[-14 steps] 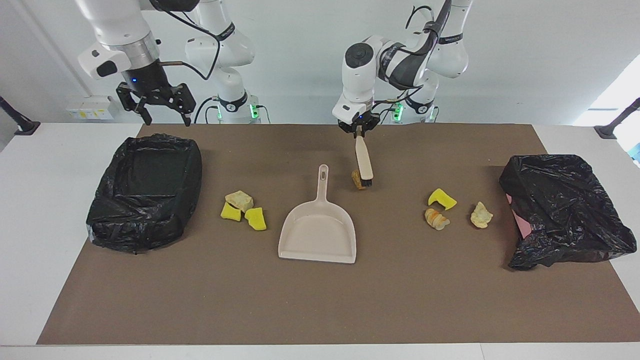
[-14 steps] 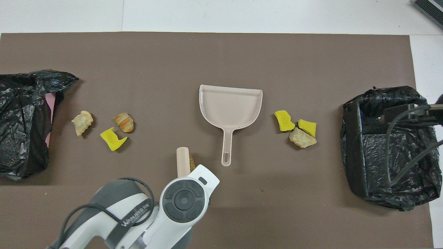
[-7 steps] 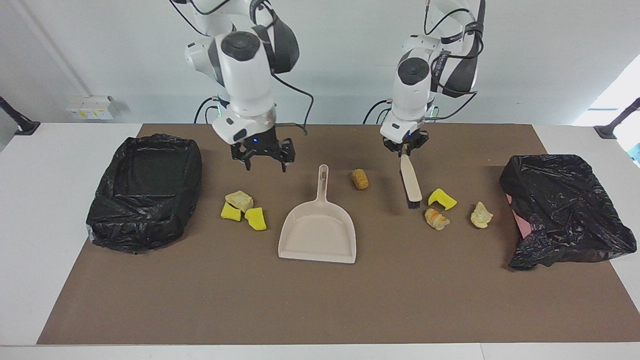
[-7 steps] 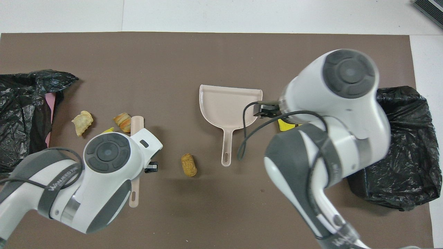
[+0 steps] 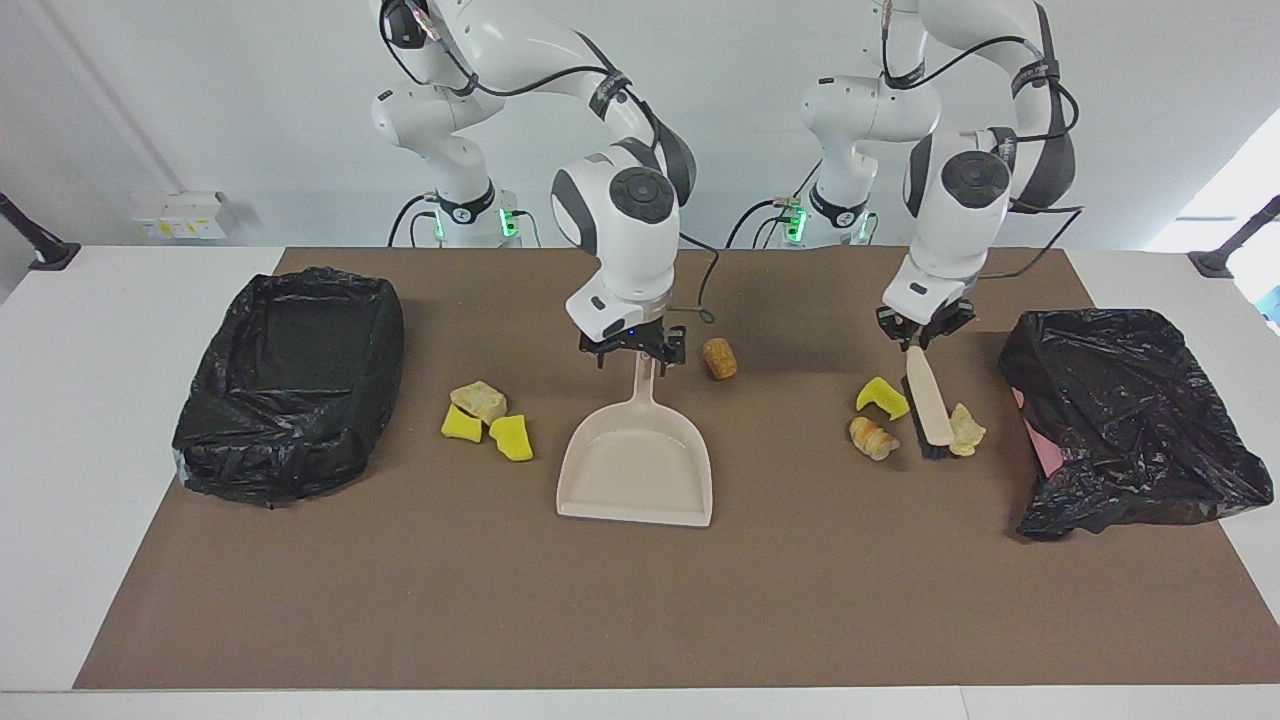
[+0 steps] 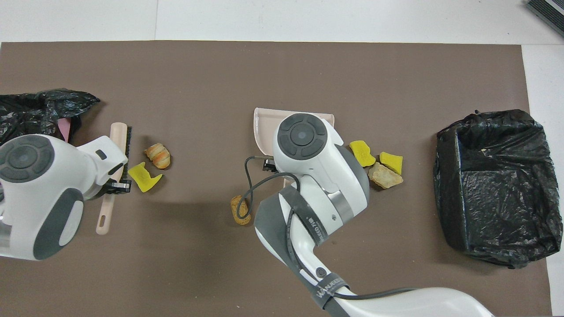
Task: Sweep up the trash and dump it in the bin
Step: 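Move the brush behind the trash while the right gripper grasps the dustpan, then lower the dustpan beside the trash pieces with the right gripper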
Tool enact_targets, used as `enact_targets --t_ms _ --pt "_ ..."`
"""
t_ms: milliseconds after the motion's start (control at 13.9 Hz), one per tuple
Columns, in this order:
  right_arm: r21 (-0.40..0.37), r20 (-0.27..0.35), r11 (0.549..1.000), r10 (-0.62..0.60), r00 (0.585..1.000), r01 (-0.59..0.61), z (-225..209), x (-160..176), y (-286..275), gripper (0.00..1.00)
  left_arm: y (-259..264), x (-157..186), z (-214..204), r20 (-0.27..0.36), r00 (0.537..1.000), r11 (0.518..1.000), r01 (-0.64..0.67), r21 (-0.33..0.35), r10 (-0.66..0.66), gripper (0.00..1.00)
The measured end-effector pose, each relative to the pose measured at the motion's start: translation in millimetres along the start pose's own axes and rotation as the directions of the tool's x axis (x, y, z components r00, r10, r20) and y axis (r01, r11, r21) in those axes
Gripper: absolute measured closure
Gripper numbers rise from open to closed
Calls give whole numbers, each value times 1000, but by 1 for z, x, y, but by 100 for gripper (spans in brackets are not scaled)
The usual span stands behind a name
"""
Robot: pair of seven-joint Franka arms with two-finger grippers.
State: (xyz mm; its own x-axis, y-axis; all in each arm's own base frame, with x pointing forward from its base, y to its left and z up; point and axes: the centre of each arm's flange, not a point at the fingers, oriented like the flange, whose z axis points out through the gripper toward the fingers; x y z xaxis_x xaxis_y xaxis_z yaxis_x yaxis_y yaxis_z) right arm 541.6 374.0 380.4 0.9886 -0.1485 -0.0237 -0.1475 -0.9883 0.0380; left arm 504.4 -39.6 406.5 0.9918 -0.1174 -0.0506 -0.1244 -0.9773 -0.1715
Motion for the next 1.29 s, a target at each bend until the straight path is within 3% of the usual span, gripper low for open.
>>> enact_targets --t_ms 215,359,646,790,1077,1292 --pt "-18 25 1000 -11 1000 12 30 -8 0 0 -59 2 14 -23 999 1000 -23 -5 23 75" --pt "-11 39 1000 -12 999 12 36 -9 5 5 -81 4 29 -34 999 999 -43 -3 43 75" --pt "-1 39 1000 -8 999 8 34 -11 7 53 -96 10 62 -26 995 995 -98 -2 98 75" --pt "2 37 1000 -28 999 28 33 -10 8 68 -86 9 66 -14 991 992 -129 -4 129 75" --pt "32 -1 966 -255 967 255 1 7 34 68 -33 6 62 14 974 974 -227 -6 227 75" --pt "12 20 900 -436 900 436 -48 -3 71 68 -4 -3 58 16 959 959 -284 -3 284 75"
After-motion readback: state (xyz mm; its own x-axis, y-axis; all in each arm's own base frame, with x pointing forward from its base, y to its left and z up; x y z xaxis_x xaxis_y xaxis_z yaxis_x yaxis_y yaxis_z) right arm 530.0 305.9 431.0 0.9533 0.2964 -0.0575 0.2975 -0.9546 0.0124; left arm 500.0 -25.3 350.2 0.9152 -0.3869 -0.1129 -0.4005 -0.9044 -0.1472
